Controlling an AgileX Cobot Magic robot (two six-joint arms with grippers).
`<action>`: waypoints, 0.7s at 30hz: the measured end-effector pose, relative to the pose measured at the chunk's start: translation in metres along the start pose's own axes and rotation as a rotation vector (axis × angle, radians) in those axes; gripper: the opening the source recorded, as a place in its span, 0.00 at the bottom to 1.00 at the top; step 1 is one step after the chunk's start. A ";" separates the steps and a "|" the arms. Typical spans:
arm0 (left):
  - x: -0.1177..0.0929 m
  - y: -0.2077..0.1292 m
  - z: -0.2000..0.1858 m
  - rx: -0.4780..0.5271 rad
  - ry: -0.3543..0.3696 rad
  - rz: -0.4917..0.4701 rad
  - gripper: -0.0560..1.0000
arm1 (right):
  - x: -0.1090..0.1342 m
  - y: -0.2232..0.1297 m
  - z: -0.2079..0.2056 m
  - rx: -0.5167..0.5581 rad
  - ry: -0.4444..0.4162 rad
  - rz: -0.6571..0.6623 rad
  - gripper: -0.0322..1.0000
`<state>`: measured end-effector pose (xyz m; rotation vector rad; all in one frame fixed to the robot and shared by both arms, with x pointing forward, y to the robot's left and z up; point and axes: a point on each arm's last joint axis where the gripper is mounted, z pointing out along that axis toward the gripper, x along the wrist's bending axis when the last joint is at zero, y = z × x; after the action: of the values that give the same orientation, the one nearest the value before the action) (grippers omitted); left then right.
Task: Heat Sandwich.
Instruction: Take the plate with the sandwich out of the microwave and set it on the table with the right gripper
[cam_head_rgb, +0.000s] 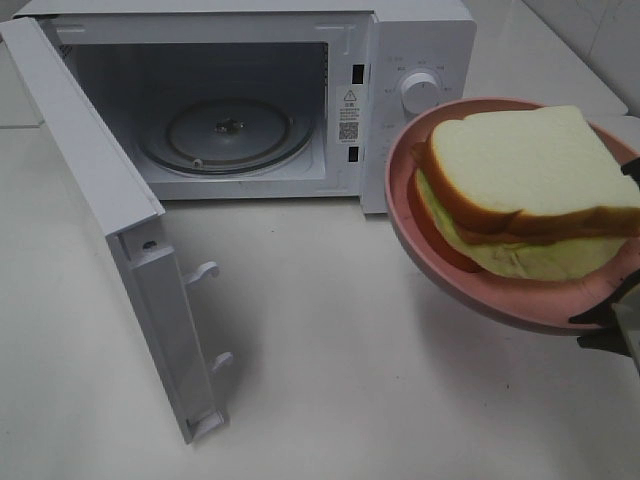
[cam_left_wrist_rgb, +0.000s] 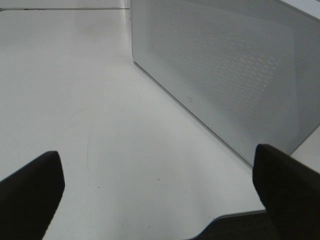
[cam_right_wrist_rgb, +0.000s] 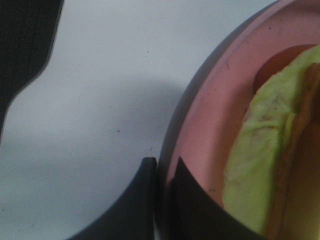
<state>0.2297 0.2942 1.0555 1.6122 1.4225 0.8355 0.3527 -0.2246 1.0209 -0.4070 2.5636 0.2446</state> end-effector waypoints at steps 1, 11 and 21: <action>0.000 0.000 0.000 0.000 0.000 0.000 0.96 | 0.000 -0.001 0.000 0.012 -0.003 0.012 0.08; 0.000 0.000 0.000 0.000 0.000 0.000 0.96 | -0.001 -0.012 -0.002 0.122 -0.045 0.210 0.08; 0.000 0.000 0.000 0.000 0.000 0.000 0.96 | 0.002 -0.026 -0.005 0.278 -0.059 0.408 0.08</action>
<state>0.2297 0.2942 1.0555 1.6122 1.4225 0.8355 0.3581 -0.2505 1.0215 0.2262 2.5507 0.0395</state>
